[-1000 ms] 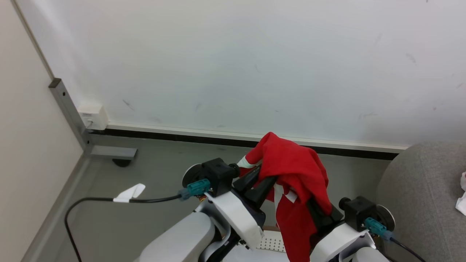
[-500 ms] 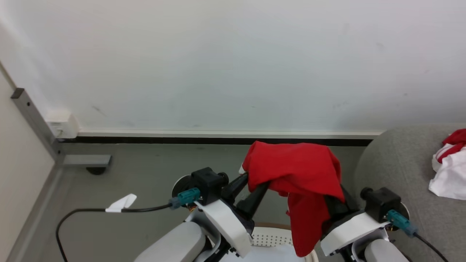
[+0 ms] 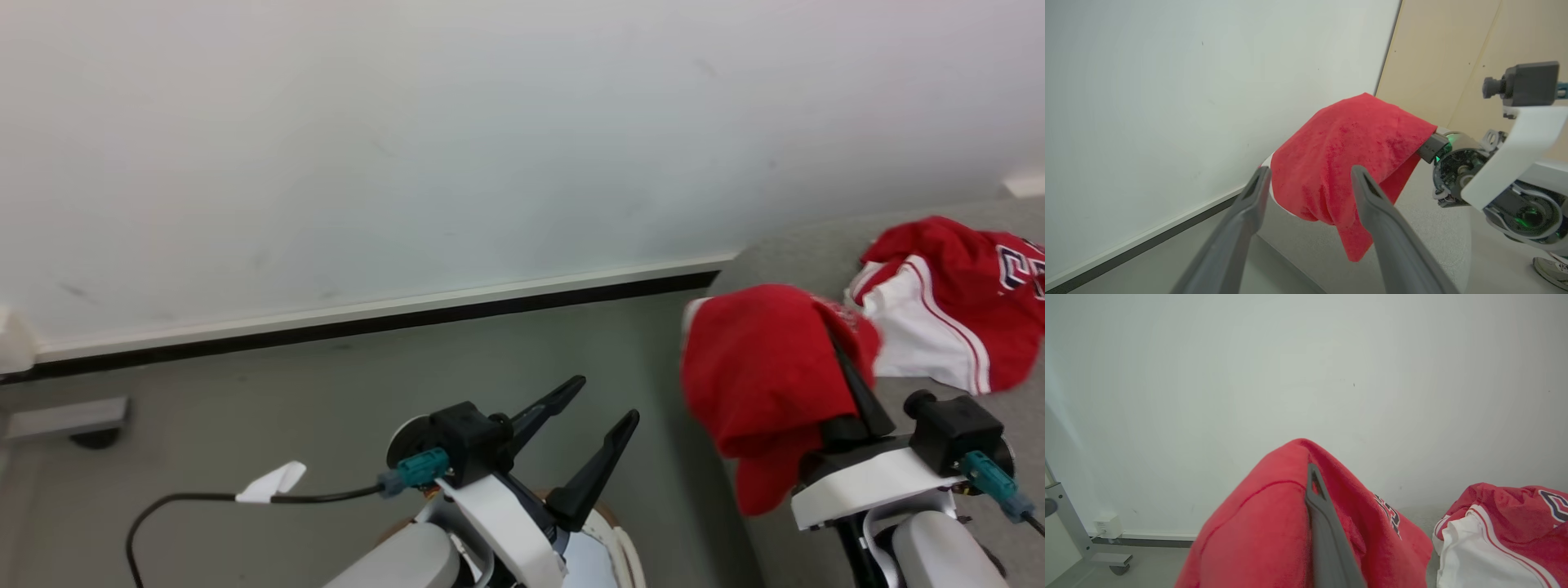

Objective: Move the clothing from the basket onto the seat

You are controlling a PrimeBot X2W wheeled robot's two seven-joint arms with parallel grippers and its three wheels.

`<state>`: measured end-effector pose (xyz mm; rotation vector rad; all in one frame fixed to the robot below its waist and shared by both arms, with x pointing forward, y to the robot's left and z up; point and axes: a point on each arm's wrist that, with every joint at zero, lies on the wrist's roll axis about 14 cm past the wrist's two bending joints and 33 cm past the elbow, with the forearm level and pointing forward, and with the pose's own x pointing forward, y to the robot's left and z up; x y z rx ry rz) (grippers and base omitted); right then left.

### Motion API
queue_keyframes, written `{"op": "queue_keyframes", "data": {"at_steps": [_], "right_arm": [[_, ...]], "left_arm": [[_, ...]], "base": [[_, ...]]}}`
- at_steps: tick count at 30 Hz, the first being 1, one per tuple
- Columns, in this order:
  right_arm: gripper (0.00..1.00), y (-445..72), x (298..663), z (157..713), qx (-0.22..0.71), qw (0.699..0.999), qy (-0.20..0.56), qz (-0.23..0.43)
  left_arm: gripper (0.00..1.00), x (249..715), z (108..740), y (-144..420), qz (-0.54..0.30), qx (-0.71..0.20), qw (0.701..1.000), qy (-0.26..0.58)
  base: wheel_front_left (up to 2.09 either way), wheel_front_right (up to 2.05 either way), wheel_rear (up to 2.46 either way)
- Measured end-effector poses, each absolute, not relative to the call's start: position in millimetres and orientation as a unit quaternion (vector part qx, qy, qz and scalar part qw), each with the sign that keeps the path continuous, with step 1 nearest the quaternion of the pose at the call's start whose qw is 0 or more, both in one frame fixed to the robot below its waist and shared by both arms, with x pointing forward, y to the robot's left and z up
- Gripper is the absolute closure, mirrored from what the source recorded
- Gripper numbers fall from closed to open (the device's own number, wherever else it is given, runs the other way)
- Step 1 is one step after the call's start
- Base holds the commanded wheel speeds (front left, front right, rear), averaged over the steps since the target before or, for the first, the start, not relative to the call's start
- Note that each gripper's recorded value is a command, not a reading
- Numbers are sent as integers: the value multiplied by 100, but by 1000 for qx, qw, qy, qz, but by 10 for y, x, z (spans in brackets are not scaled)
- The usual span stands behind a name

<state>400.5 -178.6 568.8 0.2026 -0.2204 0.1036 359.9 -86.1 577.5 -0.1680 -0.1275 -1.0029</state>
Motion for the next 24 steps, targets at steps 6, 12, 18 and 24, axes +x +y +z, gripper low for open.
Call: {"op": "queue_keyframes", "data": {"at_steps": [6, 12, 18, 24], "right_arm": [[100, -2293, 3775, 5687, 90, 989, -119, -18], [100, -2621, 3523, 5688, 82, 986, -127, -70], [100, -2810, 3344, 5614, 77, 984, -119, -110], [100, -2936, 3241, 5522, 72, 982, -106, -138]], "left_arm": [[0, 3564, 5815, -1122, -513, -77, 852, -74], [0, 3519, 5785, -1387, -545, -74, 831, -80], [0, 3490, 5745, -1616, -576, -84, 809, -81], [0, 3479, 5617, -1737, -593, -91, 797, -69]], "base": [[0, 0, 0], [0, 0, 0], [0, 0, 0], [0, 0, 0]]}}
